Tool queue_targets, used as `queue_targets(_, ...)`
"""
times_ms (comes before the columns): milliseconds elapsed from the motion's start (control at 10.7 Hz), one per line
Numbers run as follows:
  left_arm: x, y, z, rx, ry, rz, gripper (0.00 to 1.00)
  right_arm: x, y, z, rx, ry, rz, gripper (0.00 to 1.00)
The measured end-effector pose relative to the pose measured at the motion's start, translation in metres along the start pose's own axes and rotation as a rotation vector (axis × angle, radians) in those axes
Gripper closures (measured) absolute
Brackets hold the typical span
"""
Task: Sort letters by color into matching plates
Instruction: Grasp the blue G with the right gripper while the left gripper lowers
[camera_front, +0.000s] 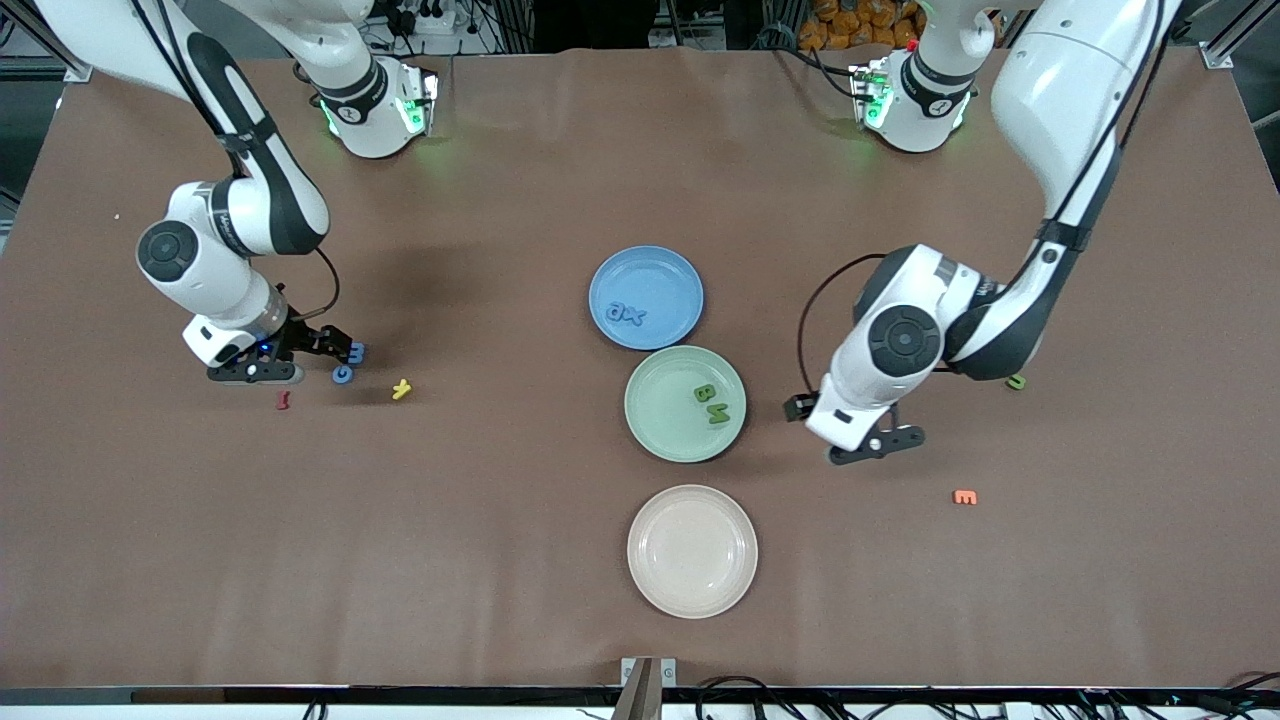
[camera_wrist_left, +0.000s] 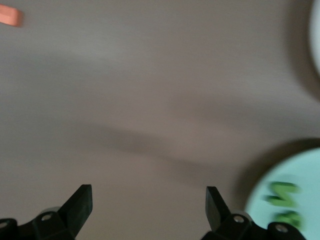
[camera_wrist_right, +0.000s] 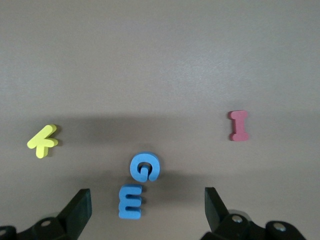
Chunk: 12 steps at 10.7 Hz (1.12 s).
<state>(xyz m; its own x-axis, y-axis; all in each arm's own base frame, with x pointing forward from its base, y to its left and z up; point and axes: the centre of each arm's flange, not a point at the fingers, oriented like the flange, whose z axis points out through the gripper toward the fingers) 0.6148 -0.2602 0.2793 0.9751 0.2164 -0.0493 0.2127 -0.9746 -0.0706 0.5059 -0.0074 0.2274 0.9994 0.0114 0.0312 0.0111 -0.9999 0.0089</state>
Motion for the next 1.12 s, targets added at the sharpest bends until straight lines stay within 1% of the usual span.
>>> queue_targets(187,0.001,-0.040,0.011,0.075,0.006,0.066,0.00,-0.001,0.000,0.018,0.012,0.006,0.003,0.00)
queue_targets(374,0.003,-0.086,0.015,0.103,-0.010,0.186,0.00,0.000,0.002,0.032,0.022,0.018,0.010,0.00)
queue_targets(560,0.001,-0.137,0.016,0.083,0.016,0.310,0.00,0.000,0.002,0.043,0.029,0.027,0.015,0.00)
queue_targets(654,-0.001,-0.166,0.020,0.073,0.017,0.368,0.00,0.000,0.002,0.047,0.032,0.027,0.016,0.01)
queue_targets(840,-0.002,-0.220,0.036,0.028,0.025,0.507,0.00,0.000,0.003,0.049,0.033,0.027,0.016,0.06)
queue_targets(934,-0.004,-0.245,0.048,0.006,0.031,0.574,0.00,0.001,0.003,0.048,0.033,0.028,0.015,0.17)
queue_targets(1027,-0.009,-0.260,0.059,-0.008,0.030,0.615,0.00,0.001,0.003,0.048,0.033,0.029,0.014,0.18)
queue_targets(1121,-0.015,-0.264,0.067,-0.019,0.034,0.643,0.00,0.001,0.003,0.048,0.033,0.029,0.013,0.26)
